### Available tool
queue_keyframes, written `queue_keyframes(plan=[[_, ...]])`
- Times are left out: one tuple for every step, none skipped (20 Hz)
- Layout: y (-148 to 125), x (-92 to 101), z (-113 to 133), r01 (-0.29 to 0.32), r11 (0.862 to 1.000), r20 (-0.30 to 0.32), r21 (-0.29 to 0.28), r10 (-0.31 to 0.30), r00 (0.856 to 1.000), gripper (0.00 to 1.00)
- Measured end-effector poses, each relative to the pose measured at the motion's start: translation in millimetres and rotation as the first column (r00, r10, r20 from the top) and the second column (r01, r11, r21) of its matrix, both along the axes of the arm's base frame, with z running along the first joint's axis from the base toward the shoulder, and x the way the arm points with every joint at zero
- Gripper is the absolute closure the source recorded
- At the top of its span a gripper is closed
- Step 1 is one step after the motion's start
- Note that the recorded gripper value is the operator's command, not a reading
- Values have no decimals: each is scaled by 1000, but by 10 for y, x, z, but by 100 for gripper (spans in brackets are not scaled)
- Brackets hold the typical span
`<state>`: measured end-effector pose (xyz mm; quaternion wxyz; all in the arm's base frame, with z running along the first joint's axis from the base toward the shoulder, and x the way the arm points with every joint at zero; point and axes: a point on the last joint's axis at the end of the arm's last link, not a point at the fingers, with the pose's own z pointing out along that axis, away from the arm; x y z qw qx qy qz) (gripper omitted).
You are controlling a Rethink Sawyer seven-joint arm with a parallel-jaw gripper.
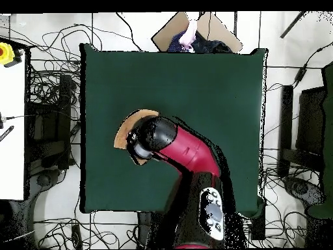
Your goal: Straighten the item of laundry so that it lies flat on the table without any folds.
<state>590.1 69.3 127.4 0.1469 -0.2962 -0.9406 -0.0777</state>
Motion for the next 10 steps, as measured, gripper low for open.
queue_keyframes(plan=[[-93, -7, -31, 5, 1000, -6, 0, -5, 1000, 100], [-261, -12, -76, 15, 1000, -12, 2, -15, 1000, 100], [-364, -20, -98, 21, 1000, -16, 2, -21, 1000, 100], [-467, -28, -121, 27, 1000, -19, 2, -27, 999, 100], [-552, -35, -140, 32, 999, -22, 3, -31, 999, 100], [-660, -47, -168, 38, 999, -26, 4, -38, 999, 100], [-750, -61, -193, 43, 999, -29, 5, -42, 999, 100], [-817, -71, -213, 46, 999, -32, 8, -46, 998, 100], [-903, -85, -241, 49, 999, -35, 11, -49, 998, 100], [-1100, -122, -306, 54, 998, -40, 21, -53, 998, 100]])
